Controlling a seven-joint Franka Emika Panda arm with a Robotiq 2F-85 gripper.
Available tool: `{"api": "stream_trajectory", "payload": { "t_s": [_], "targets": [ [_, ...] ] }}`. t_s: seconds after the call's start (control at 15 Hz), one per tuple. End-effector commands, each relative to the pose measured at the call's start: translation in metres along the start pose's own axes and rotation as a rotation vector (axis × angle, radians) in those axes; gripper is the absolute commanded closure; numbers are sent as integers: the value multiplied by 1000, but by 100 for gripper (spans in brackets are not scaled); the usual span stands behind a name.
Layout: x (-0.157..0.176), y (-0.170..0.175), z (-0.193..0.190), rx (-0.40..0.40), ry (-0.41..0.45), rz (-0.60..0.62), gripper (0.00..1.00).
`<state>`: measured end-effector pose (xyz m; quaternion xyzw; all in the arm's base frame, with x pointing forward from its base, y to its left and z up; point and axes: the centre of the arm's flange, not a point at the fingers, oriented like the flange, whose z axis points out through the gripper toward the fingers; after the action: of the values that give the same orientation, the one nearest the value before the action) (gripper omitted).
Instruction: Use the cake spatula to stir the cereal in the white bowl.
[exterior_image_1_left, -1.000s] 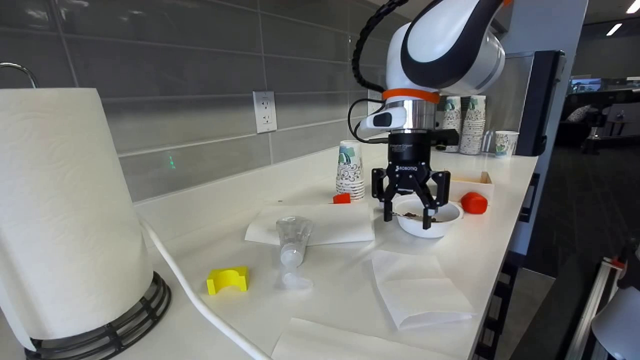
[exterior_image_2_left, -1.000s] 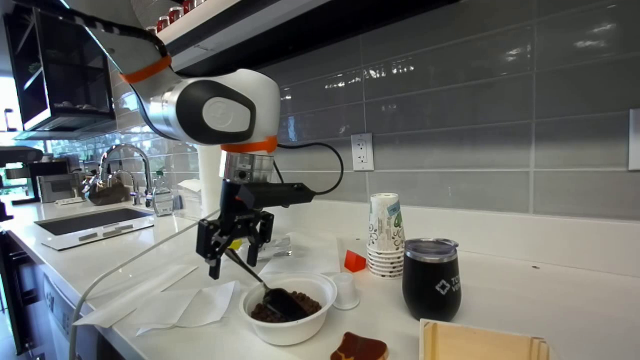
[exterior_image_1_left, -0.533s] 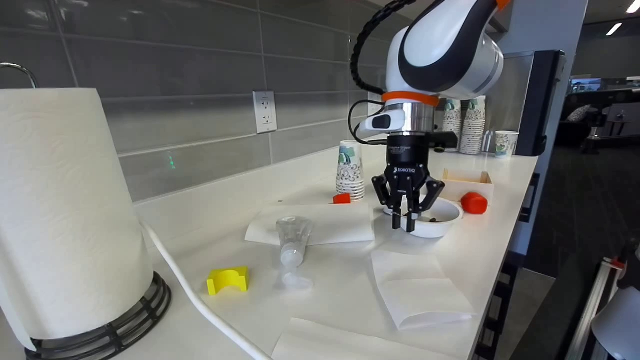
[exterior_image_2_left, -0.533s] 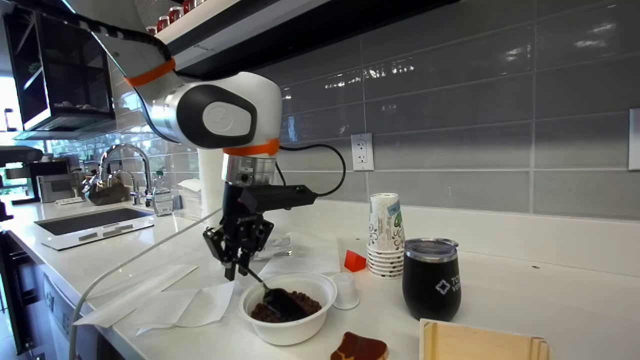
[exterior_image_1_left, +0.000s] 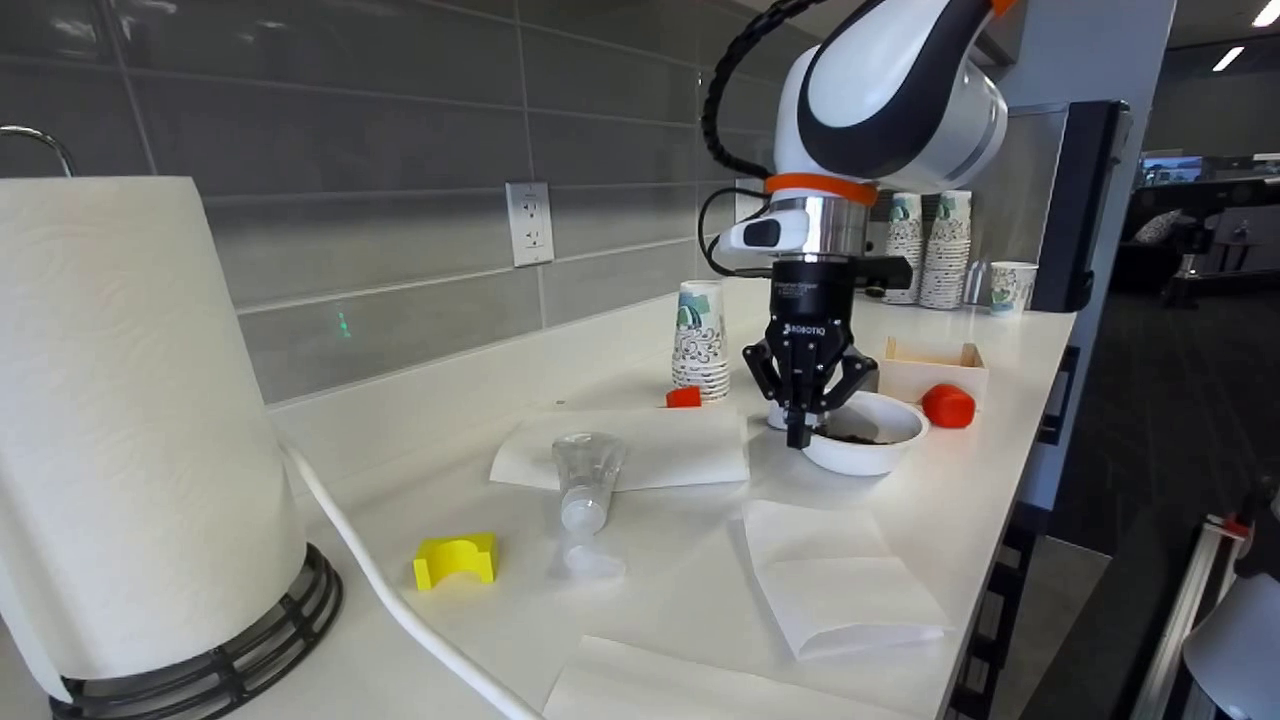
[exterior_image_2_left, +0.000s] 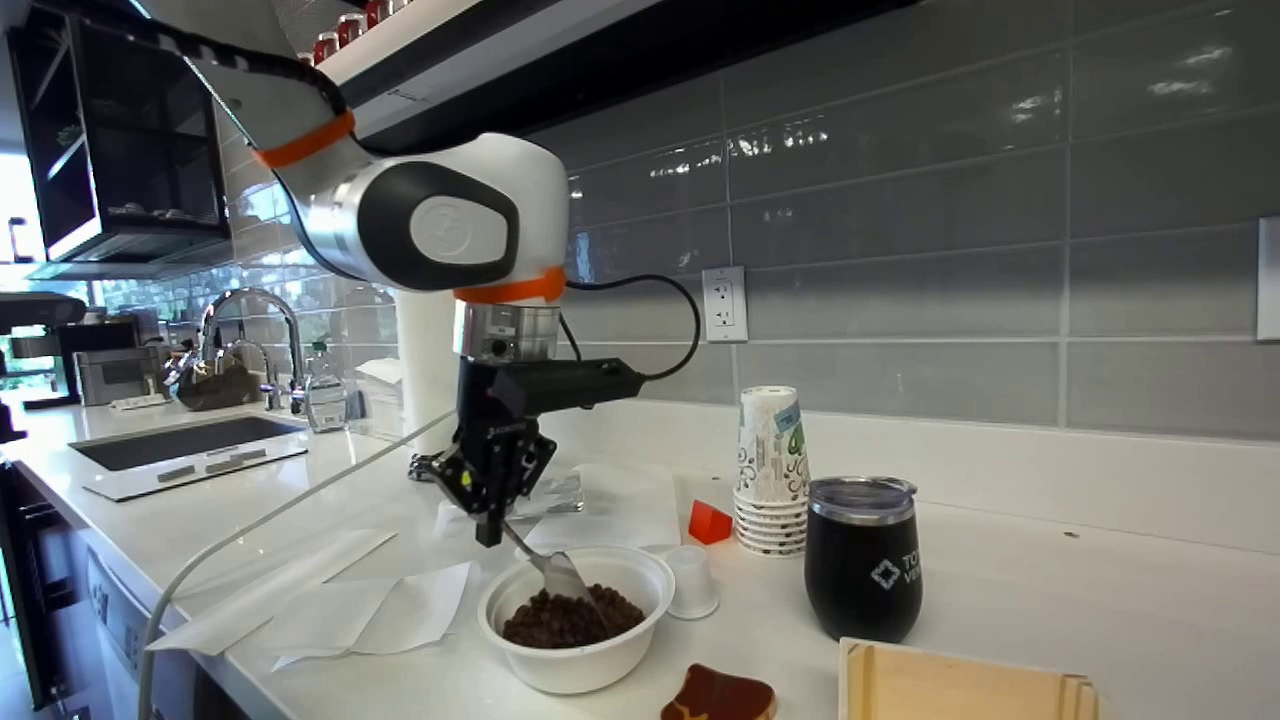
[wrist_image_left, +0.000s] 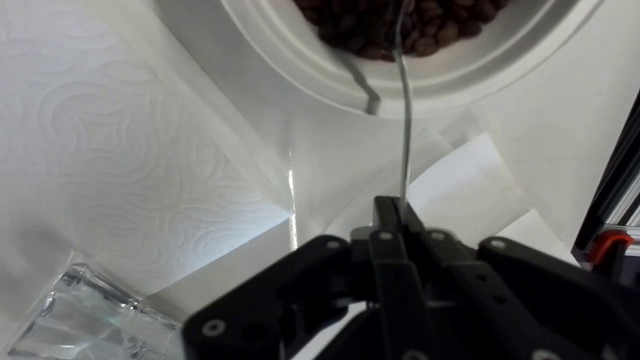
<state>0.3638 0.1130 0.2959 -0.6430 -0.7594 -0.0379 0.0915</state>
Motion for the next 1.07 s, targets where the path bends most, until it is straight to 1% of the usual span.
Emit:
{"api": "stream_trajectory", "payload": {
  "t_s": [0.0,0.13,0.47,0.8,1.0],
  "targets": [
    [-1,-7,-9,-27,1,-25,99],
    [-1,-11,-15,-28,18,-16,99],
    [-10,-19,-43,-38,101,-19,99],
    [-29,-25,-63,4,236,-16,99],
    [-32,-23,-62,31,307,-32,99]
  ]
}}
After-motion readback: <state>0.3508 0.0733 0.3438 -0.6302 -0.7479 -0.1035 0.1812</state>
